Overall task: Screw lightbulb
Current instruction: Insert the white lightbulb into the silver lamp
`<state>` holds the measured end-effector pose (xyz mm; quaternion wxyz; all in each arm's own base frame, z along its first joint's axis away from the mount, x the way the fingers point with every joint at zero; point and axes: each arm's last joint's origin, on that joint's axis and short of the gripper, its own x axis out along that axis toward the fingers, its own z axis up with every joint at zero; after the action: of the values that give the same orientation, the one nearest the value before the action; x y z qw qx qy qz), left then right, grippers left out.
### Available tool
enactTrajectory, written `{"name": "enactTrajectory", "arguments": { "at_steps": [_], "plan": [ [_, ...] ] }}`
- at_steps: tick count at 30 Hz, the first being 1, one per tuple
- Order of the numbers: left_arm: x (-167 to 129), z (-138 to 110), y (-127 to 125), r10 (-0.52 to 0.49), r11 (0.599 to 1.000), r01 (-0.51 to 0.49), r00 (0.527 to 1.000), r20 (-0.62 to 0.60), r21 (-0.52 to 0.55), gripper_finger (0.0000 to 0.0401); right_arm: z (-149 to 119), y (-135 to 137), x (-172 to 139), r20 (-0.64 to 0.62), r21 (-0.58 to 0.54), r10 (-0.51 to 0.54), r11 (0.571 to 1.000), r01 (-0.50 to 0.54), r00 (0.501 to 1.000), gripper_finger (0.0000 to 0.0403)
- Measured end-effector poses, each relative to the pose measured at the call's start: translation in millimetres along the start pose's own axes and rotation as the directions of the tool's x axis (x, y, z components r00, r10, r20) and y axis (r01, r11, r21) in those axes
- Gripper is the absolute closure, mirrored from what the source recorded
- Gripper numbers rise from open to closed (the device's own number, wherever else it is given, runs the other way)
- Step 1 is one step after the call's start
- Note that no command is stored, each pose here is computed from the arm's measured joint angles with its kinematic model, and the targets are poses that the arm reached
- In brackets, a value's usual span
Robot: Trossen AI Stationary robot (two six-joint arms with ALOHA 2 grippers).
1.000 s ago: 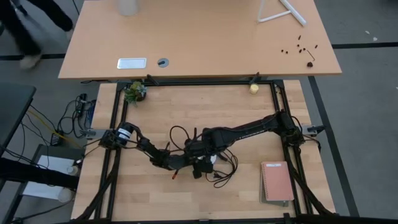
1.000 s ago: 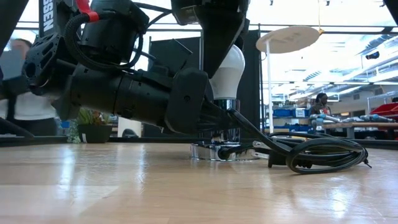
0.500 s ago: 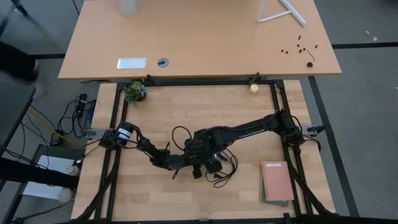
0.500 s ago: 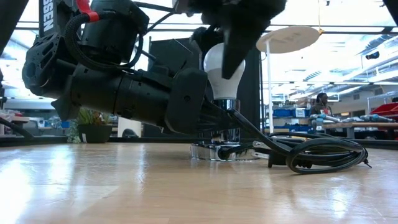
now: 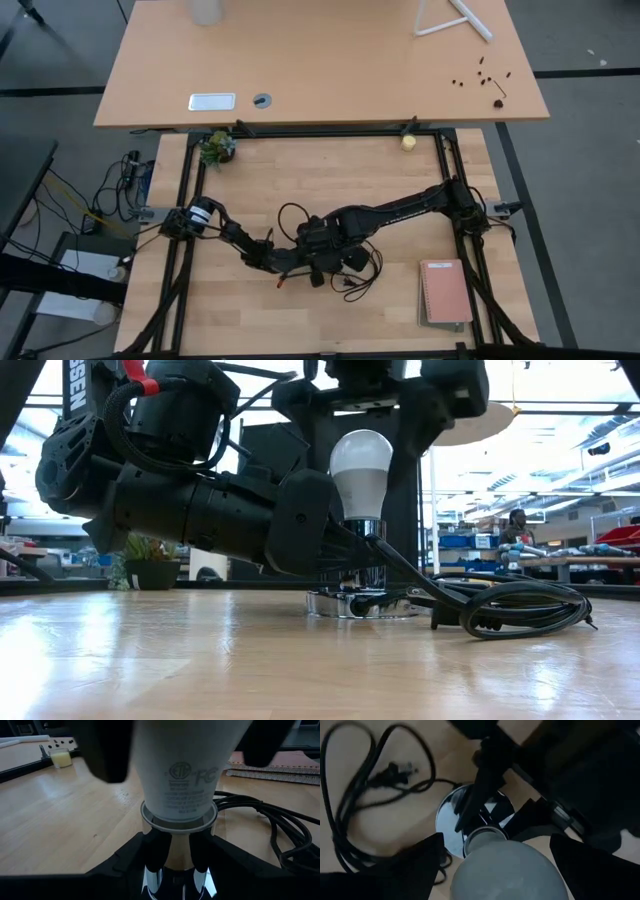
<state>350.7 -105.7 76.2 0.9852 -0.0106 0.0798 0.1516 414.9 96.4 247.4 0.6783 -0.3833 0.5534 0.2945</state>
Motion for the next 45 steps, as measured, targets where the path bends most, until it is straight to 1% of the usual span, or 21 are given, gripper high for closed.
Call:
{"name": "enactTrajectory", "arguments": {
  "at_steps": [3,6,16,22,26,29,32,36,40,45],
  "plan": [
    [0.0,-0.1,0.0,0.0,1.0,0.0,1.0,-0.001,0.001,0.0216,0.1,1.9,-0.2,-0.033,-0.104,-0.015,0.995,0.012,0.999,0.0034],
    [-0.1,-0.2,-0.1,0.0,1.0,0.0,1.0,-0.001,0.001,0.0216,0.1,2.2,-0.3,-0.051,-0.165,-0.031,0.986,0.023,0.998,0.0046],
    [-0.1,-0.1,-0.1,-0.001,1.0,0.001,1.0,-0.002,0.001,0.0216,-0.3,1.7,-0.3,-0.052,-0.166,-0.032,0.986,0.023,0.998,0.011],
    [0.0,-0.1,-0.2,-0.002,1.0,0.002,1.0,-0.002,0.003,0.0216,-0.2,1.6,-0.2,-0.032,-0.049,-0.013,0.999,0.012,0.999,0.013],
    [0.0,-0.1,-0.3,-0.005,1.0,0.005,1.0,-0.003,0.004,0.0216,0.7,1.2,-0.1,-0.017,0.087,-0.01,0.996,0.011,1.0,0.0124],
    [0.0,-0.1,-0.4,-0.006,1.0,0.006,1.0,-0.003,0.004,0.0216,0.8,1.2,0.1,-0.016,0.209,-0.01,0.978,0.013,1.0,0.0119],
    [0.0,-0.1,-0.5,-0.007,1.0,0.007,1.0,-0.003,0.004,0.0216,1.1,0.9,0.4,-0.014,0.352,-0.011,0.936,0.016,1.0,0.012],
    [-0.1,-0.1,-0.6,-0.007,1.0,0.007,1.0,-0.003,0.004,0.0216,1.7,0.1,0.7,-0.007,0.523,-0.018,0.852,0.019,1.0,0.0121],
    [-0.2,0.0,-0.8,-0.01,1.0,0.01,1.0,-0.002,0.003,0.0216,1.9,0.0,1.1,-0.006,0.673,-0.019,0.74,0.018,1.0,0.0121],
    [-0.2,0.0,-0.8,-0.01,1.0,0.01,1.0,-0.002,0.003,0.0216,2.0,0.0,1.6,-0.008,0.806,-0.018,0.591,0.017,1.0,0.0121]
  ]
}}
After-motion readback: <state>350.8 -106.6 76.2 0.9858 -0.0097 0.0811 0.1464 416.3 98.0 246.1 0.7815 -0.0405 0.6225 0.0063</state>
